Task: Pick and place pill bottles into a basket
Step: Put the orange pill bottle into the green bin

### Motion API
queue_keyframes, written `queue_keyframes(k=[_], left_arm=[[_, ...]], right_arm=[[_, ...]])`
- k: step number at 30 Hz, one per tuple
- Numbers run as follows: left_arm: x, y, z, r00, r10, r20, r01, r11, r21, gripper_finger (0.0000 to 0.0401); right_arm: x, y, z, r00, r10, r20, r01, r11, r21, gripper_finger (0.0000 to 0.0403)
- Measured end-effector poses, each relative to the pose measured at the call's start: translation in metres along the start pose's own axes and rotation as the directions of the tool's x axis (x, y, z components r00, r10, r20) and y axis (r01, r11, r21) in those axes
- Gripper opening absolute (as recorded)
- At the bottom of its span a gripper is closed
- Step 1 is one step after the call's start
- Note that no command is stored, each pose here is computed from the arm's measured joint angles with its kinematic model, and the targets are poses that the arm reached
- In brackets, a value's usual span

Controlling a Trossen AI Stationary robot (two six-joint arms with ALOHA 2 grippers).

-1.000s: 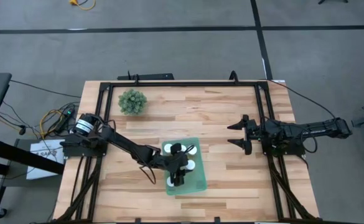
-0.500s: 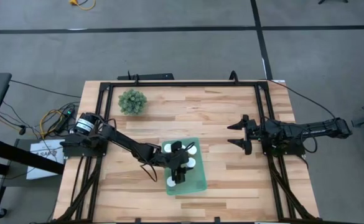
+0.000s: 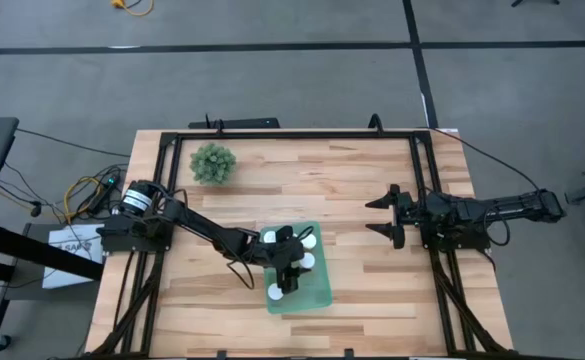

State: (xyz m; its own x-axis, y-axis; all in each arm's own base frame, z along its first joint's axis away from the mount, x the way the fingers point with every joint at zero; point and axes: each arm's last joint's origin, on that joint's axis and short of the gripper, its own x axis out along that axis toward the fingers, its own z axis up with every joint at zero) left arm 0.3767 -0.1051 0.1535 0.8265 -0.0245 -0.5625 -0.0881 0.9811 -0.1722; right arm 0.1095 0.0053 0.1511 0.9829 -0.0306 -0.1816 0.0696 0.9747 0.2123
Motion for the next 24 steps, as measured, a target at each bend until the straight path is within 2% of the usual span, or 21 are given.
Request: queue_keyframes(k=[19, 24], left_arm=[[0.0, 0.0, 0.004, 0.999, -0.025, 0.027, 0.025, 1.0, -0.003, 0.0193], [-0.002, -0.007, 0.022, 0.997, 0.055, -0.061, -0.051, 0.996, 0.07, 0.0193]], right_arm=[[0.0, 0.0, 0.0, 1.0, 0.0, 0.0, 0.0, 1.0, 0.0, 0.0327], [0.0, 0.0, 0.0, 1.0, 0.0, 0.0, 0.0, 1.0, 0.0, 0.0327]])
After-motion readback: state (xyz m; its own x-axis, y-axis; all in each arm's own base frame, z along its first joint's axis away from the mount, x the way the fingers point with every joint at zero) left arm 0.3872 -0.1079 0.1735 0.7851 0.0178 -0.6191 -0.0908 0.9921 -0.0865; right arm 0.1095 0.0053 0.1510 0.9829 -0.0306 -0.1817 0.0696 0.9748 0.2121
